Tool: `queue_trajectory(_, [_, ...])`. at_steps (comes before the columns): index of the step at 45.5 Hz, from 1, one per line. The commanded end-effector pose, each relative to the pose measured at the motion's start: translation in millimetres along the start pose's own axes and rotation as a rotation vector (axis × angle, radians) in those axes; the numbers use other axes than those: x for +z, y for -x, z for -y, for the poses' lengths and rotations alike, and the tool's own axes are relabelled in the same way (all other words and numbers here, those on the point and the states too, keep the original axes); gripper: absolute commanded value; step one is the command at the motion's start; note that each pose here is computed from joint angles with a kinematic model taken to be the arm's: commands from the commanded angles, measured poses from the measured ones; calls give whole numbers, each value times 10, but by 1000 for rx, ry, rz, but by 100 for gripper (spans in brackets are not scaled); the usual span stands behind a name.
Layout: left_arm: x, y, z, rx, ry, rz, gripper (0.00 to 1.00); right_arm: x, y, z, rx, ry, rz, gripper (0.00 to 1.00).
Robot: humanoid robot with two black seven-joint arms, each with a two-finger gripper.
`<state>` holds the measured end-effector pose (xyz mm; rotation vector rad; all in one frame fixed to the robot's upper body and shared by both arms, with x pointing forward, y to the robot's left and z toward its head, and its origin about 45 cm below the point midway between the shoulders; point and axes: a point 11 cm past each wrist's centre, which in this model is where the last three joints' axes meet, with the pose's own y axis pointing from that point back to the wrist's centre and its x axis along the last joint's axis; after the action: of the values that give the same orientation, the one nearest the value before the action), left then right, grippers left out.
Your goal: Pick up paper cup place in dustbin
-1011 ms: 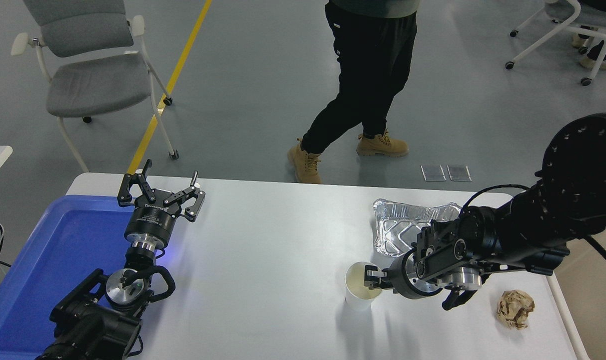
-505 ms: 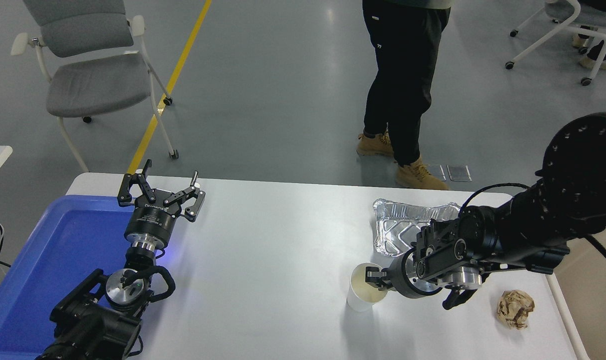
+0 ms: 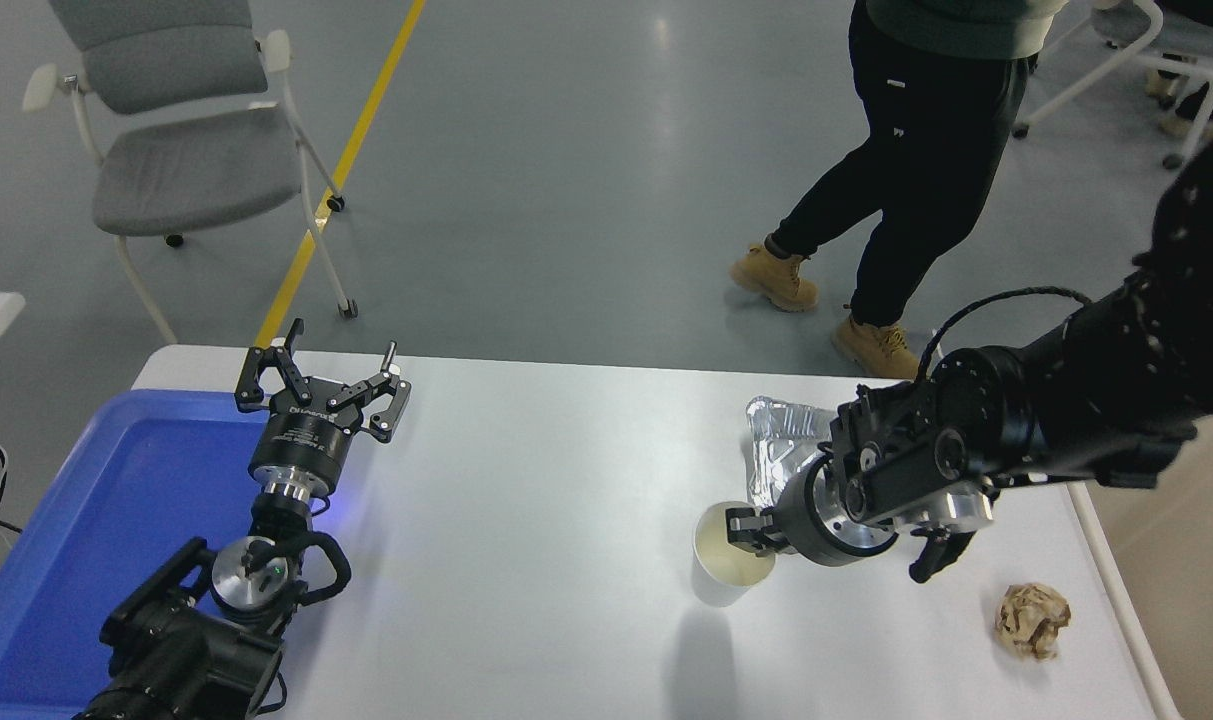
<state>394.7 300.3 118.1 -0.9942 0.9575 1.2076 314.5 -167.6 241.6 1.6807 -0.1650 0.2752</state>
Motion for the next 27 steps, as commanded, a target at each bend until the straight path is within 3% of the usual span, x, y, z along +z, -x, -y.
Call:
queue_trajectory(1, [6,0,0,0,1,1,99,-4,-353,-868,12,32,-78,0])
queue_trajectory(12, [7,-5,-2,2,1,1,99,273,-504,-1504,15,92,-118,0])
queue_trajectory(27, [7,-5,-2,2,1,1,99,826,-567,-1789,75,122,-72,0])
